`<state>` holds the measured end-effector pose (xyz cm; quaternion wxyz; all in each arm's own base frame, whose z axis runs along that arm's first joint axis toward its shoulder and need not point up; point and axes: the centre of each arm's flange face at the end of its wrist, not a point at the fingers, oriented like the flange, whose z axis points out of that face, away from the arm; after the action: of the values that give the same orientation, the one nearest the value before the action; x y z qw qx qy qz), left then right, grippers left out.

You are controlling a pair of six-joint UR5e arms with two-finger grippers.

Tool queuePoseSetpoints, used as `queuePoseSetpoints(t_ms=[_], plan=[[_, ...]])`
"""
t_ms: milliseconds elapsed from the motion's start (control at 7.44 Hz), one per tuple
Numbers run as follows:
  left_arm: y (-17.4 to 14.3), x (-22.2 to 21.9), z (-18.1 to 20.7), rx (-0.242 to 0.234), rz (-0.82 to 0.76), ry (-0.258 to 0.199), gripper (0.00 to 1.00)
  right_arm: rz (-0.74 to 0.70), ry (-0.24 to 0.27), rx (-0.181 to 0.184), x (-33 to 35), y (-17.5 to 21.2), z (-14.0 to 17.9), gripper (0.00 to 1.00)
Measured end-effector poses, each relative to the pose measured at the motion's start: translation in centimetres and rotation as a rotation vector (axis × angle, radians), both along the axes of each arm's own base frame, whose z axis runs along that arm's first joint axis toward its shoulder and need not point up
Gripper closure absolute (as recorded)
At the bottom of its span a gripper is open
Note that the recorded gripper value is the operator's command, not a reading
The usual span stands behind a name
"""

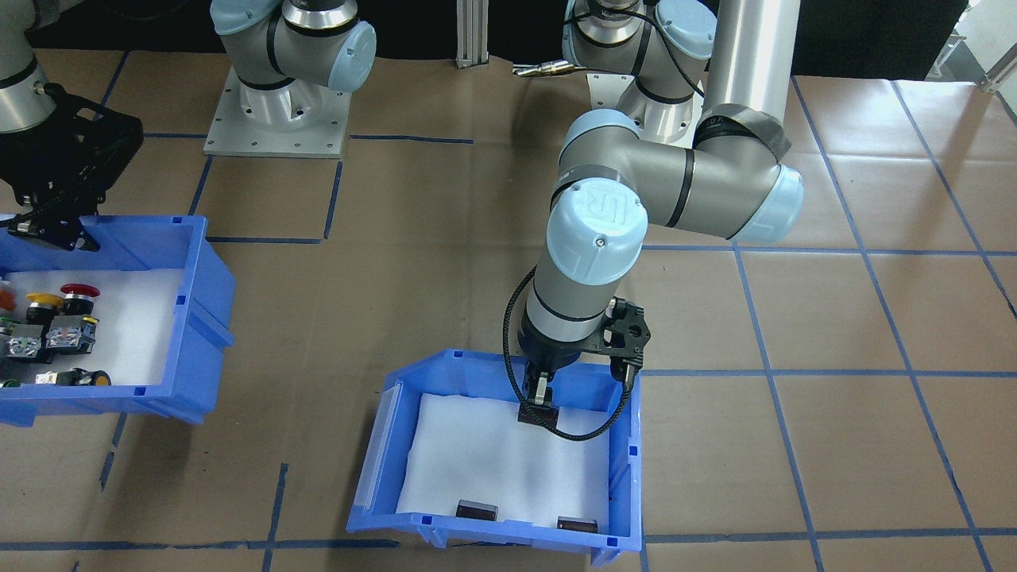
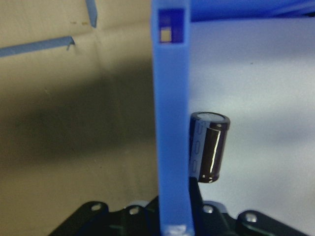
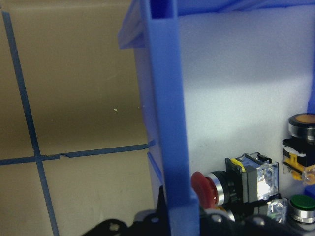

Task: Place battery box in front

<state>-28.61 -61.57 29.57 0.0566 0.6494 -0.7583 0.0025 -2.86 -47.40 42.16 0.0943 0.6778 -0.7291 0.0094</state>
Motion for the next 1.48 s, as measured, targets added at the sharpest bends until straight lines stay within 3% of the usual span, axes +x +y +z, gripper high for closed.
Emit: queuePoseSetpoints(t_ms=[269,403,538,672,807,941,1210,1479], plan=[[-1.6,-4.3,-1.1,-0.010,0.031,0.027,0.94,0.001,-0.002,0.006,0.4,1.1,-0.4,0.98],[-2.0,-6.4,-1.7,-0.011,0.042,0.035,0.85,0.001,-0.004,0.011,0.7,1.8,-0.8,0.98],[-2.2,-7.5,-2.1,-0.011,0.048,0.038,0.66,0.000,-0.005,0.014,1.0,2.5,-1.1,0.98],[-2.3,-8.0,-2.3,-0.011,0.050,0.038,0.25,-0.001,-0.006,0.016,1.1,2.8,-1.3,0.98],[-2.2,-8.1,-2.2,-0.010,0.053,0.039,0.04,-0.001,-0.006,0.017,1.1,3.0,-1.3,0.98],[-2.2,-7.9,-2.0,-0.011,0.073,0.039,0.00,-0.001,-0.007,0.017,1.2,3.1,-1.3,0.97],[-2.1,-7.2,-0.5,-0.024,0.113,0.040,0.04,-0.003,-0.010,0.021,1.7,4.1,-1.7,0.97],[-1.1,-4.7,4.8,-0.058,0.028,0.007,0.02,0.014,-0.032,0.029,3.9,7.6,-3.3,0.96]])
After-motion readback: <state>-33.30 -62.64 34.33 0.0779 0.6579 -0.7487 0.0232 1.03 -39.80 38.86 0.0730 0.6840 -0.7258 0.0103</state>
